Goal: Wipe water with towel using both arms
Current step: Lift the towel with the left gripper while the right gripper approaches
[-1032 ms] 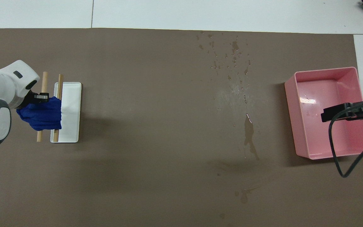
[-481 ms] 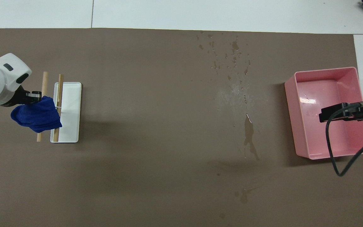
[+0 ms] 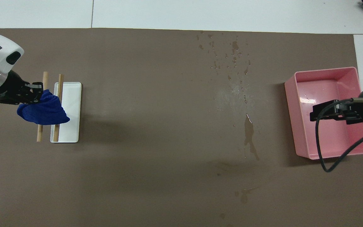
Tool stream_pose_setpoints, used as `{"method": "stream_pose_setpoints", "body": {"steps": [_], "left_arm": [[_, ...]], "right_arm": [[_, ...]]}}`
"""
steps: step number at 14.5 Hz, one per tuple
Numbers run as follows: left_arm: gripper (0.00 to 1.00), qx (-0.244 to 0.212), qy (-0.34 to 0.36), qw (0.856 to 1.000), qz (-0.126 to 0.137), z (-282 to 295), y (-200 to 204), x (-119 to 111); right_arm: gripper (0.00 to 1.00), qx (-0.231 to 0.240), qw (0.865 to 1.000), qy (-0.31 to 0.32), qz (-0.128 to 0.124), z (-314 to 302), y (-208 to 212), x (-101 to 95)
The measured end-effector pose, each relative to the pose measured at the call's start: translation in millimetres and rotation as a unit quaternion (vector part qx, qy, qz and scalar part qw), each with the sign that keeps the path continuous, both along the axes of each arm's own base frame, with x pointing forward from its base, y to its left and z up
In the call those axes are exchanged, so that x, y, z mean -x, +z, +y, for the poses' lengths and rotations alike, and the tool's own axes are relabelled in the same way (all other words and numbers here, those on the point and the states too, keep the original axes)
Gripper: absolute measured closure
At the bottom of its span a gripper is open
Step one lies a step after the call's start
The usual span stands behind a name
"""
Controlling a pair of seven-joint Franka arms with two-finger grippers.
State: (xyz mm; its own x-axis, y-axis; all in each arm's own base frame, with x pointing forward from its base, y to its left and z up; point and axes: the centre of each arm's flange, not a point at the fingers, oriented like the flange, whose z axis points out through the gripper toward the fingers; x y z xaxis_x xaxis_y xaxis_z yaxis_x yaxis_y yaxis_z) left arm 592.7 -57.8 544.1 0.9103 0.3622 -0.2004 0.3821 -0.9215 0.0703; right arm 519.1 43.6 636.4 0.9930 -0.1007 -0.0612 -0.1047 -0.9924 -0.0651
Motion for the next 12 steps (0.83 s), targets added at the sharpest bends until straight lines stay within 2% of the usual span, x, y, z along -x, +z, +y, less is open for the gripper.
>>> {"method": "stream_pose_setpoints", "body": {"steps": [2, 6, 9, 12], "left_arm": [[0.97, 0.053, 0.096, 0.994, 0.023, -15, 5, 0], [0.97, 0.123, 0.261, 0.954, 0.083, -58, 24, 2], [0.97, 0.159, 0.349, 0.918, 0.098, -101, 46, 4], [0.97, 0.183, 0.391, 0.897, 0.099, -145, 63, 11]], "right_arm": [[0.00, -0.004, 1.000, -0.019, 0.003, 10, -1, 1.2], [0.00, -0.050, 0.994, -0.100, 0.014, 30, -4, 2.7], [0.00, -0.107, 0.976, -0.189, 0.023, 42, -11, 1.5], [0.00, -0.144, 0.954, -0.260, 0.037, 63, -17, 3.0]]}}
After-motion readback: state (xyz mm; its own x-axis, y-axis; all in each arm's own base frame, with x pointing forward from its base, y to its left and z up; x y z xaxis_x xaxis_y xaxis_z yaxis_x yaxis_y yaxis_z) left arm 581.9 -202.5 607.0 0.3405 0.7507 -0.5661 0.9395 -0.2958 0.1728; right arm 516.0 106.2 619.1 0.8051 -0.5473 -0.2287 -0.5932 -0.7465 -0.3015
